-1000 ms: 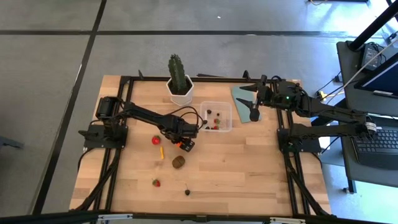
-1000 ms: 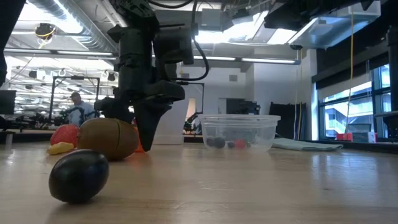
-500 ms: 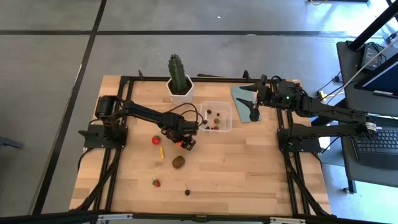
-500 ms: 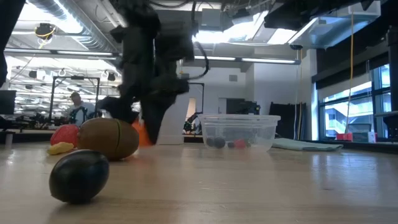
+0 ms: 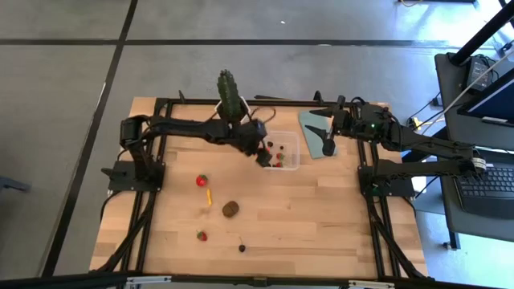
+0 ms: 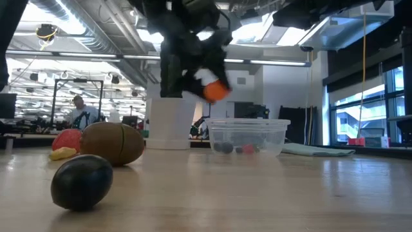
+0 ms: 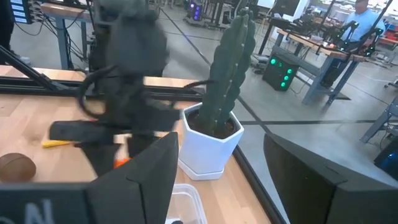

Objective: Pick and placing Produce into tupperware
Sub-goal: Put the pumpkin into the transparent bin

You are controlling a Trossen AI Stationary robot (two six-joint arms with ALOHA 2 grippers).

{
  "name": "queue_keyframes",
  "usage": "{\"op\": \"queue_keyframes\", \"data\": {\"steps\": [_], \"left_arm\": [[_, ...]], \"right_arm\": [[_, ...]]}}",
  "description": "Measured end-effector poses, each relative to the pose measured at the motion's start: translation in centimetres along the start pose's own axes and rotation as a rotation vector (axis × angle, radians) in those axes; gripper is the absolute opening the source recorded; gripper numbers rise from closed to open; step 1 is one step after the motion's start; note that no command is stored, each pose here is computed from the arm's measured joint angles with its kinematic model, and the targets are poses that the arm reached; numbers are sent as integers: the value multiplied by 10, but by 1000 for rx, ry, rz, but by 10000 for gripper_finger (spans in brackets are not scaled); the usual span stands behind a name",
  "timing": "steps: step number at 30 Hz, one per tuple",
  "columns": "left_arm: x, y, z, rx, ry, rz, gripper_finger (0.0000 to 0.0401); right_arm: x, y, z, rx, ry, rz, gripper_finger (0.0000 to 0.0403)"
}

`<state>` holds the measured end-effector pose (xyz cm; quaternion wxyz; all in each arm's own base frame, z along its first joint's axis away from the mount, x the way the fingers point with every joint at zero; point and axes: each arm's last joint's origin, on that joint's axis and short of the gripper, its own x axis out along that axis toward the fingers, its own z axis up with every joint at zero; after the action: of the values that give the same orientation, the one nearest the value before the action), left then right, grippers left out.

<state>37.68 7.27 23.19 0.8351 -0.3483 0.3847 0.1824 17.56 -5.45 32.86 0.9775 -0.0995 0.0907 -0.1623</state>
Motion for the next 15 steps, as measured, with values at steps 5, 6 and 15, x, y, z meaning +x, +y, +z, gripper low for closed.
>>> {"op": "queue_keyframes", "data": {"steps": [5,6,15], "left_arm": [[0,0,24,73,-197,-44,247],[2,1,25,81,-214,-24,247],[25,-1,19,192,-233,18,247]], "right_arm": [[0,0,1,0,-10,-2,239],[0,0,1,-1,-10,-2,239],[0,0,1,-24,-12,-3,239]]}}
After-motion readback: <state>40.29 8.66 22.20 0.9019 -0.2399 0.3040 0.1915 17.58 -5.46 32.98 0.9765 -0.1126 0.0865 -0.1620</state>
